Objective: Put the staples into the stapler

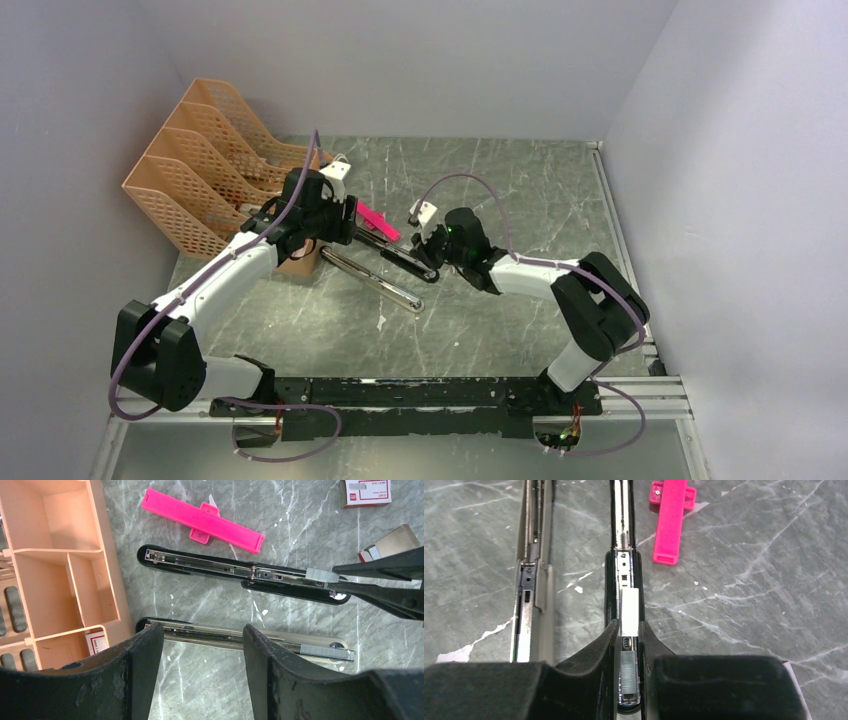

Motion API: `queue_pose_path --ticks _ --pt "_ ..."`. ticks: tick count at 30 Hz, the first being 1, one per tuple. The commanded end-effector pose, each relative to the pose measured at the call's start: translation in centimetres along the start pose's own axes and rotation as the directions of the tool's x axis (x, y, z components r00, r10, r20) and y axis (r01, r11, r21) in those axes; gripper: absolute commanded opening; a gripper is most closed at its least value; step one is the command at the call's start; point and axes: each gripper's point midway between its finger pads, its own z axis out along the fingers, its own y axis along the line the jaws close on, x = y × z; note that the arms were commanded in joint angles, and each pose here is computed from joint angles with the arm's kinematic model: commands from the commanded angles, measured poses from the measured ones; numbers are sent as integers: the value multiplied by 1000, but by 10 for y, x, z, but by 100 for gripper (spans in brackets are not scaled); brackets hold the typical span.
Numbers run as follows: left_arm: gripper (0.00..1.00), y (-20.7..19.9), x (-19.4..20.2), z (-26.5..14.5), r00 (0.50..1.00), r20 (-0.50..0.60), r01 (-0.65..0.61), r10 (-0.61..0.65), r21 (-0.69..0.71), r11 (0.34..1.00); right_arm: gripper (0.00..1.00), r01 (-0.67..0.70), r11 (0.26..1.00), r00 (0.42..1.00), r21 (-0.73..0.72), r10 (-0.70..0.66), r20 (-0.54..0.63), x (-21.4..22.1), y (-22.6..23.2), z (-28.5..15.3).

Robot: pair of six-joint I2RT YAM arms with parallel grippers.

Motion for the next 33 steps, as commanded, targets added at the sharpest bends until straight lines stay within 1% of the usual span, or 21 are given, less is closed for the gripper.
queue_pose_path --ticks 1,7,11,12,13,14,19,23,33 --pt "64 1 -7 1 999 28 -16 16 -10 1000 0 -25 1000 999 5 25 -42 5 -9 4" --pt "65 1 -7 1 999 29 -15 15 -14 1000 0 -32 999 998 -20 31 -50 7 -6 7" --pt "70 3 -7 0 1000 27 -12 12 -21 1000 0 -33 999 998 -23 32 -53 8 -5 8" --pt "76 2 -7 0 1000 27 -13 13 -17 1000 0 -32 999 998 -23 31 -52 8 -6 8" --pt "86 1 -7 0 1000 26 -15 16 -14 1000 0 -34 999 998 -22 32 -50 7 -6 8" --pt "90 2 -7 0 1000 25 -15 16 -14 1000 0 -33 999 998 -23 32 -49 7 -5 8" --pt "97 2 -8 -1 1000 27 -15 15 -16 1000 0 -34 999 998 -19 33 -62 10 -7 9" --pt "99 3 -7 -1 1000 27 -14 14 -21 1000 0 -36 999 997 -22 34 -70 12 -7 11" --pt "99 2 -8 -1 999 30 -15 15 -19 1000 0 -41 999 996 -20 39 -75 14 -7 13"
